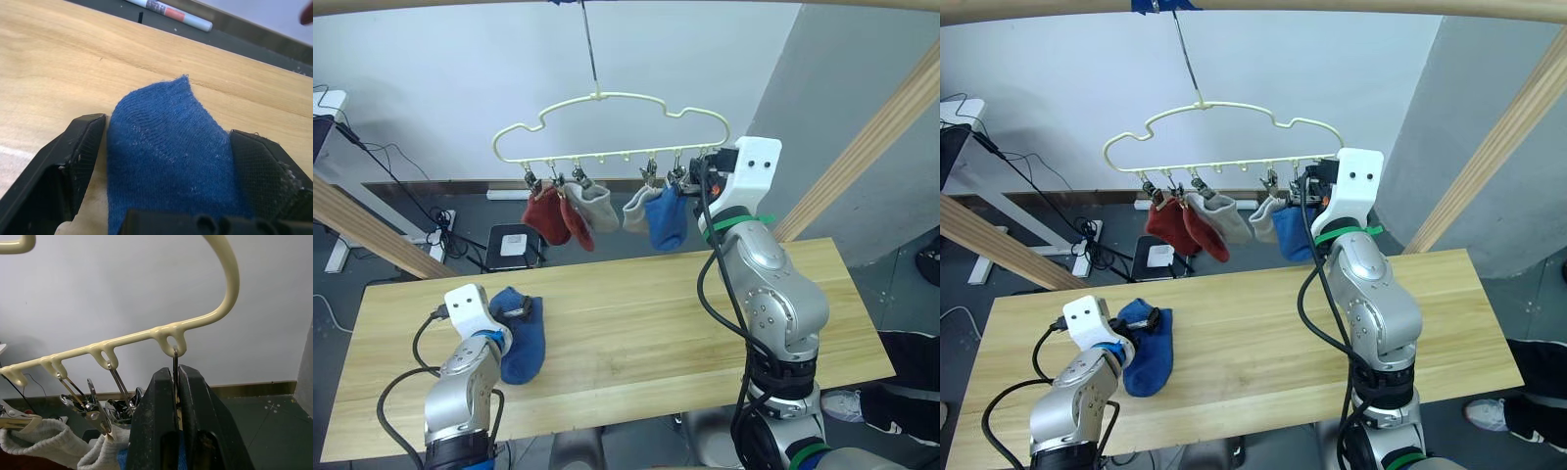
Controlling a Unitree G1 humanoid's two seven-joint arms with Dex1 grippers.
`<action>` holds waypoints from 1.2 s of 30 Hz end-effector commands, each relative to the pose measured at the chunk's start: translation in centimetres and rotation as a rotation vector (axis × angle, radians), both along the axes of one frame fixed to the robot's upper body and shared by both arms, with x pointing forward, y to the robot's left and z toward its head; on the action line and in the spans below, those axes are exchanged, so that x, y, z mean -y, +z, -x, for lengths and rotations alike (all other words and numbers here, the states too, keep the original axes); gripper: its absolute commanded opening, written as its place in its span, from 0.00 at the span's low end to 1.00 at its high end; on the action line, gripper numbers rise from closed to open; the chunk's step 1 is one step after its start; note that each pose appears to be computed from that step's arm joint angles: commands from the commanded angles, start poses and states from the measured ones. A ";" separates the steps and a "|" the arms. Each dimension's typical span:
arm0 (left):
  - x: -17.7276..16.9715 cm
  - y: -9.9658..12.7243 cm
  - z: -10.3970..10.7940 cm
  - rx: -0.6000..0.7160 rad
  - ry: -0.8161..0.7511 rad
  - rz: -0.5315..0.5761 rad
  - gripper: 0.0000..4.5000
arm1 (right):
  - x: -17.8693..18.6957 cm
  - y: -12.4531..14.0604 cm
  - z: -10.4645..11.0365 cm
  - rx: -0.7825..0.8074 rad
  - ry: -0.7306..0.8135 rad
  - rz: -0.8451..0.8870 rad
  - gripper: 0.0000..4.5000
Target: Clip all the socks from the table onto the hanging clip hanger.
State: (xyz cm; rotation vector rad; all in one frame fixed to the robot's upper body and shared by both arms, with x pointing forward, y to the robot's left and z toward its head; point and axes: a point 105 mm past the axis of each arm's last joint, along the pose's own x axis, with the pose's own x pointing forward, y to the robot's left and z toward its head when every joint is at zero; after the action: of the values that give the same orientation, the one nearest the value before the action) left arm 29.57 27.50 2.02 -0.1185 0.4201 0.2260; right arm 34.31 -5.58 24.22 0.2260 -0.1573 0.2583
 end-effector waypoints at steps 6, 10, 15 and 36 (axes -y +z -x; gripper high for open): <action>0.7 -1.0 1.0 -0.062 -0.005 0.001 0.61 | -0.4 2.0 0.8 0.074 0.016 -0.026 0.00; 0.8 -0.7 1.0 -0.046 -0.025 -0.009 0.47 | -0.4 2.0 0.8 0.073 0.015 -0.024 0.00; 5.1 2.1 -0.3 0.086 -0.343 -0.091 0.22 | -0.4 1.9 0.8 0.073 0.013 -0.021 0.00; 25.8 14.1 -4.7 0.663 -1.176 -0.088 0.00 | 0.1 2.6 1.1 0.094 -0.011 -0.008 0.00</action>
State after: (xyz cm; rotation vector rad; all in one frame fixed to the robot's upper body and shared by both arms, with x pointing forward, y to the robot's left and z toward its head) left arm 34.23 2.26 14.85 0.1354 -0.1569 -0.9391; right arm 34.10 -5.62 25.03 0.2114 -0.1767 0.2501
